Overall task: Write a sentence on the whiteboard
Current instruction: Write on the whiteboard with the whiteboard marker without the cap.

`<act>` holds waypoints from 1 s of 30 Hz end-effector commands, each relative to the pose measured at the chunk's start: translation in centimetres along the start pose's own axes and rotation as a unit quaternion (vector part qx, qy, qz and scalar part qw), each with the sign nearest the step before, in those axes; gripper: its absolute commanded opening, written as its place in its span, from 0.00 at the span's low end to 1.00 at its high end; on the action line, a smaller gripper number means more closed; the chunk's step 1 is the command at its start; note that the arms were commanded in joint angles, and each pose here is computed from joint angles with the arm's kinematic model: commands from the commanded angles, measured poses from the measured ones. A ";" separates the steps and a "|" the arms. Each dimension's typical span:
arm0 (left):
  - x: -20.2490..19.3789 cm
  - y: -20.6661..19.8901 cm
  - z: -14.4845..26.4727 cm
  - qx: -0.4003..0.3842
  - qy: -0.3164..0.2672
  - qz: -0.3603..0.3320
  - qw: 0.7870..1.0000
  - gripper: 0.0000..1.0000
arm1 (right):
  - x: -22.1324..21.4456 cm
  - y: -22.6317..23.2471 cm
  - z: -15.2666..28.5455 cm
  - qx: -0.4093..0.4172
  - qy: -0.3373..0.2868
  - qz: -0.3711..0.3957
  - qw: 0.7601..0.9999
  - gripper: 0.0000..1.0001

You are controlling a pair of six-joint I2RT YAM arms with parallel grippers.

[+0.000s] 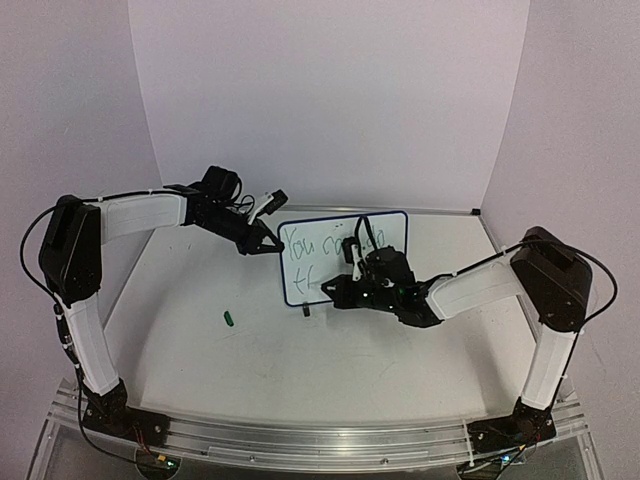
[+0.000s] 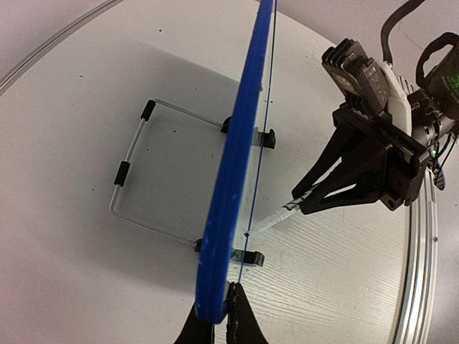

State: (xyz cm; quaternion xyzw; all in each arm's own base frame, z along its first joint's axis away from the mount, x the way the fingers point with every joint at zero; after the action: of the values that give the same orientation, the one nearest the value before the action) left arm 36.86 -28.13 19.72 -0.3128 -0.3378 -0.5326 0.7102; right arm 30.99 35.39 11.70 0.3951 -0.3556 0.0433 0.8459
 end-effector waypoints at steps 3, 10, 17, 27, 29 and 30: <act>-1.2 1.5 0.4 0.057 0.037 -0.017 0.998 0.00 | 3.0 1.4 1.9 0.015 -0.073 -0.005 0.997 0.00; -1.2 1.5 0.5 0.058 0.036 -0.017 0.998 0.00 | 3.0 0.7 2.3 -0.002 -0.083 -0.006 0.997 0.00; -1.1 1.5 0.5 0.058 0.036 -0.018 0.998 0.00 | 1.5 -0.5 1.7 -0.014 -0.059 -0.013 0.998 0.00; -1.2 1.5 0.5 0.058 0.037 -0.017 0.997 0.00 | -0.5 -2.0 0.5 -0.027 -0.026 -0.021 0.999 0.00; -1.2 1.5 0.5 0.058 0.036 -0.017 0.998 0.00 | -0.6 -2.1 0.4 -0.029 -0.025 -0.022 0.999 0.00; -1.2 1.5 0.5 0.058 0.036 -0.017 0.998 0.00 | -0.7 -2.2 0.4 -0.031 -0.025 -0.022 0.999 0.00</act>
State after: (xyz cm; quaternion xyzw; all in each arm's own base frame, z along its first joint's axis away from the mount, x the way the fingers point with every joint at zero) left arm 36.86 -28.13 19.72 -0.3129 -0.3378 -0.5325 0.7102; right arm 30.67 34.14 11.04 0.3874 -0.3663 0.0173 0.8458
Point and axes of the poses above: each gripper's point midway between its finger pads, its own z axis back along the fingers, its own y axis along the line the jaws close on, x = y × z, the point moved 5 cm from there along z, back along the fingers, and after that the axes turned 11 degrees about -z, right-handed, at the moved point
